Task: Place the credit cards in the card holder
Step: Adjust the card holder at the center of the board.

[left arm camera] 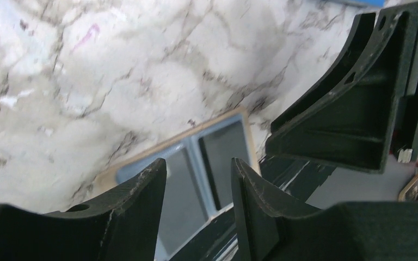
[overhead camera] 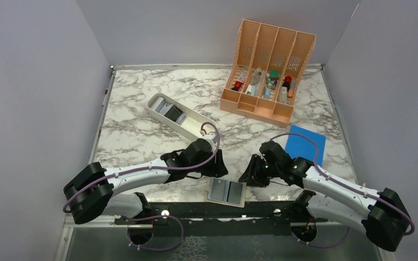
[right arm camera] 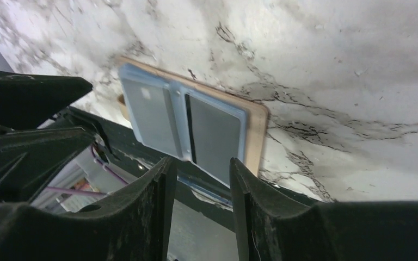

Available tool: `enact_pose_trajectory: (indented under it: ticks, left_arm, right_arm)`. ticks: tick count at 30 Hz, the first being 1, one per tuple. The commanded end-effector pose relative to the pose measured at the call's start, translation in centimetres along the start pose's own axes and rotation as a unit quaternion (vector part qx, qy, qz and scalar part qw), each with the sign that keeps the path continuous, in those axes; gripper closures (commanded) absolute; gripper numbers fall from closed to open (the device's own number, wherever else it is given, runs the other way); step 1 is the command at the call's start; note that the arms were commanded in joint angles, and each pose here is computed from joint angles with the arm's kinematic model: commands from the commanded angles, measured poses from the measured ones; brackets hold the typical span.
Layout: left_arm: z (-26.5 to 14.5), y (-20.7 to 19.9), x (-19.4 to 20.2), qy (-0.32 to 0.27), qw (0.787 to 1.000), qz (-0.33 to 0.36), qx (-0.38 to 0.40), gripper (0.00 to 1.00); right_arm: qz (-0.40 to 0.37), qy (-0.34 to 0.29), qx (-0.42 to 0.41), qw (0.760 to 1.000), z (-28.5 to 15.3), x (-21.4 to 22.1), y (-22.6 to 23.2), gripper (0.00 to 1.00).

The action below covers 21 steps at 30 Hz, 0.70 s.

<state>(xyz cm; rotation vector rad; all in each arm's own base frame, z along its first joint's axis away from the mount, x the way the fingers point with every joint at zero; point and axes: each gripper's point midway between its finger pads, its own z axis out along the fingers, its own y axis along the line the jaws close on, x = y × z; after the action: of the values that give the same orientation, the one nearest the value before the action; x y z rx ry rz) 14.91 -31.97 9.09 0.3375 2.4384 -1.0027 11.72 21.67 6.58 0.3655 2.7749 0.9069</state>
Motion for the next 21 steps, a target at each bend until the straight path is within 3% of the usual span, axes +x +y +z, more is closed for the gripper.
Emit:
enact_pose_trajectory:
  ticks: [1,8,12,21]
  left_arm:
    - [-1.2,2.6,3.1,0.031,0.999,0.004,-0.032,0.49]
    - [-1.3,4.0,5.5,0.067,0.997,0.0,-0.046,0.48]
    - [-1.4,4.5,6.3,0.074,0.996,-0.002,-0.054,0.48]
    - [-0.2,4.8,7.3,0.078,0.996,-0.014,-0.052,0.66]
  right_arm:
    - [-0.021,0.056,-0.043,0.997,0.8,2.5,-0.2,0.54]
    - [-0.005,0.064,-0.009,0.998,2.1,3.0,-2.2,0.54]
    - [-0.012,0.074,-0.053,0.996,2.4,3.5,-1.3,0.57]
    - [-0.043,0.04,-0.048,0.997,3.4,2.0,-1.1,0.66]
